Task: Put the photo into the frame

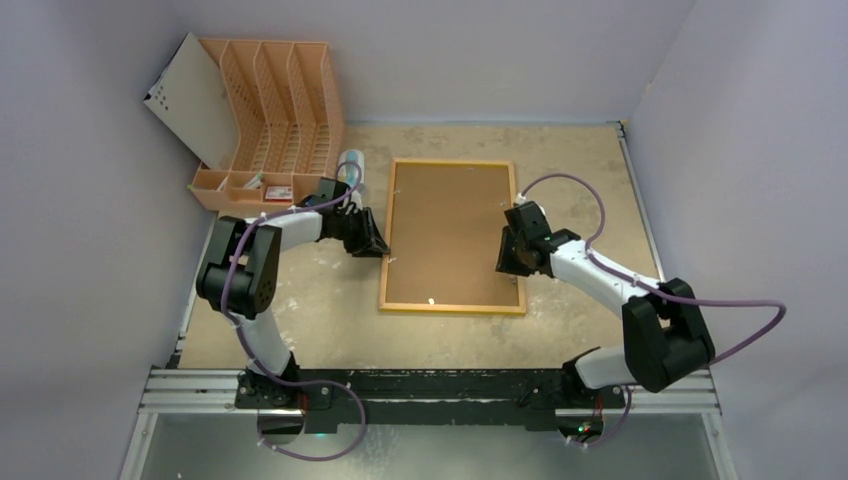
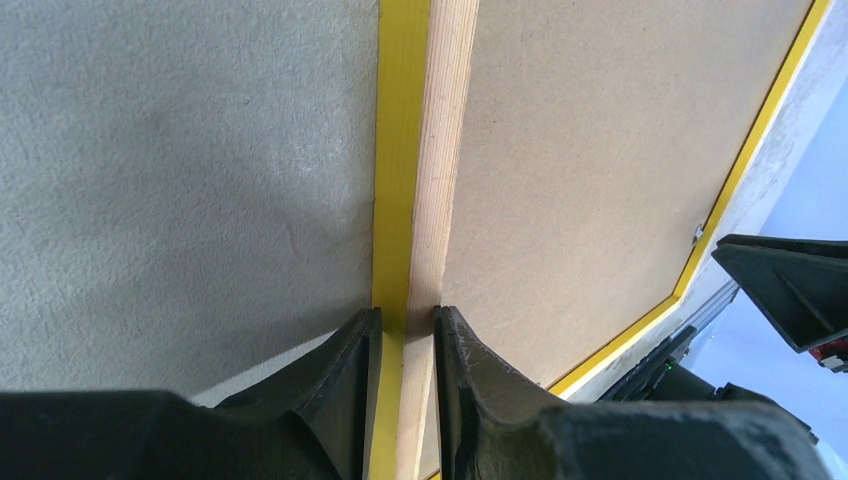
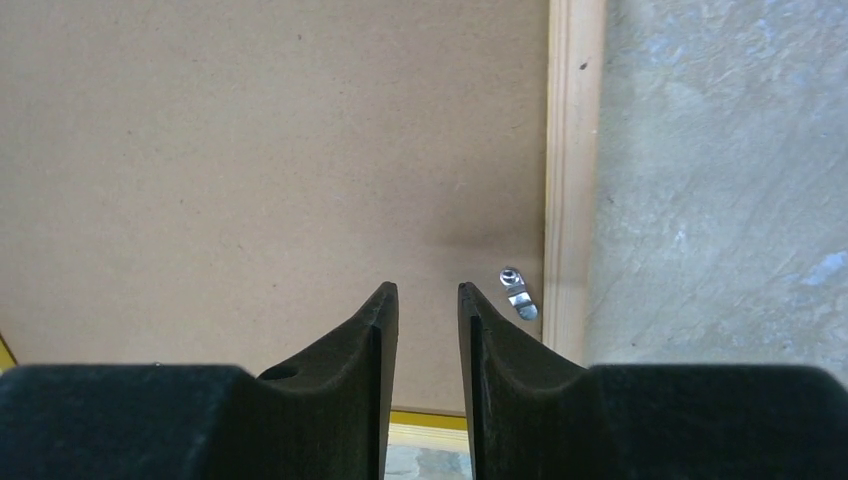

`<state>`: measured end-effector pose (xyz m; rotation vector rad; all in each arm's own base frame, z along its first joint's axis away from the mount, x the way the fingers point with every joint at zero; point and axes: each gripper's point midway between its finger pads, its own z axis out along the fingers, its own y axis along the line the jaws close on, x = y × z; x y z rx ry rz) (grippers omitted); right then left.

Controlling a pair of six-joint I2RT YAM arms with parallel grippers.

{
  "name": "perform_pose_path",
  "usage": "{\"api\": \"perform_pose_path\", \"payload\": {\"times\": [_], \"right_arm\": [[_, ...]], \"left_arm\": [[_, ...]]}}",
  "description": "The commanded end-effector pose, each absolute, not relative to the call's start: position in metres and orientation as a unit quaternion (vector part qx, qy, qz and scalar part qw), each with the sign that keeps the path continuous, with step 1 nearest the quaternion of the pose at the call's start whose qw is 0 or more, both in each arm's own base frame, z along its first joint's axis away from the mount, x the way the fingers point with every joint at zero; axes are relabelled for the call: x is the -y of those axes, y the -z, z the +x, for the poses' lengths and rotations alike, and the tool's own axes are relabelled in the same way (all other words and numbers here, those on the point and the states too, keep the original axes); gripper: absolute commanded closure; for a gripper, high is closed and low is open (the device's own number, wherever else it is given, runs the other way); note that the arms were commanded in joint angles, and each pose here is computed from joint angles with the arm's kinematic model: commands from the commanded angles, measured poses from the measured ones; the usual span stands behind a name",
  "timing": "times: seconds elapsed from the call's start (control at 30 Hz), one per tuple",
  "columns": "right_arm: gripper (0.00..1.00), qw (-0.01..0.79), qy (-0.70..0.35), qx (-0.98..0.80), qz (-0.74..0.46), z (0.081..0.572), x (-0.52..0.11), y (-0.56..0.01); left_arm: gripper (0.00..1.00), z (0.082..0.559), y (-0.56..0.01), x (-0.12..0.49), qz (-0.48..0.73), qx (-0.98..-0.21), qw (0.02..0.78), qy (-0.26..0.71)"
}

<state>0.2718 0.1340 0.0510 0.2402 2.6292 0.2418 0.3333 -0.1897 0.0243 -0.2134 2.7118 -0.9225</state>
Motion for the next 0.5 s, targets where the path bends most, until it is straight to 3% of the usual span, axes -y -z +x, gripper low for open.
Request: {"api": "perform_pose_path", "payload": {"times": [0.0, 0.23, 0.47], "right_arm": [[0.69, 0.23, -0.106, -0.965, 0.066, 0.269, -0.142, -0.047], [0.72, 0.172, -0.078, -0.979, 0.082, 0.246, -0.133, -0.023], [0.76, 0.166, -0.032, -0.981, 0.097, 0.247, -0.118, -0.015]], "left_arm": [[0.73, 0.322, 0.002, 0.168, -0.085, -0.956, 0.109, 0.26], [0.73, 0.322, 0.003, 0.166, -0.087, -0.957, 0.109, 0.256], [0.74, 0.322, 0.005, 0.165, -0.087, -0.957, 0.108, 0.254]]}}
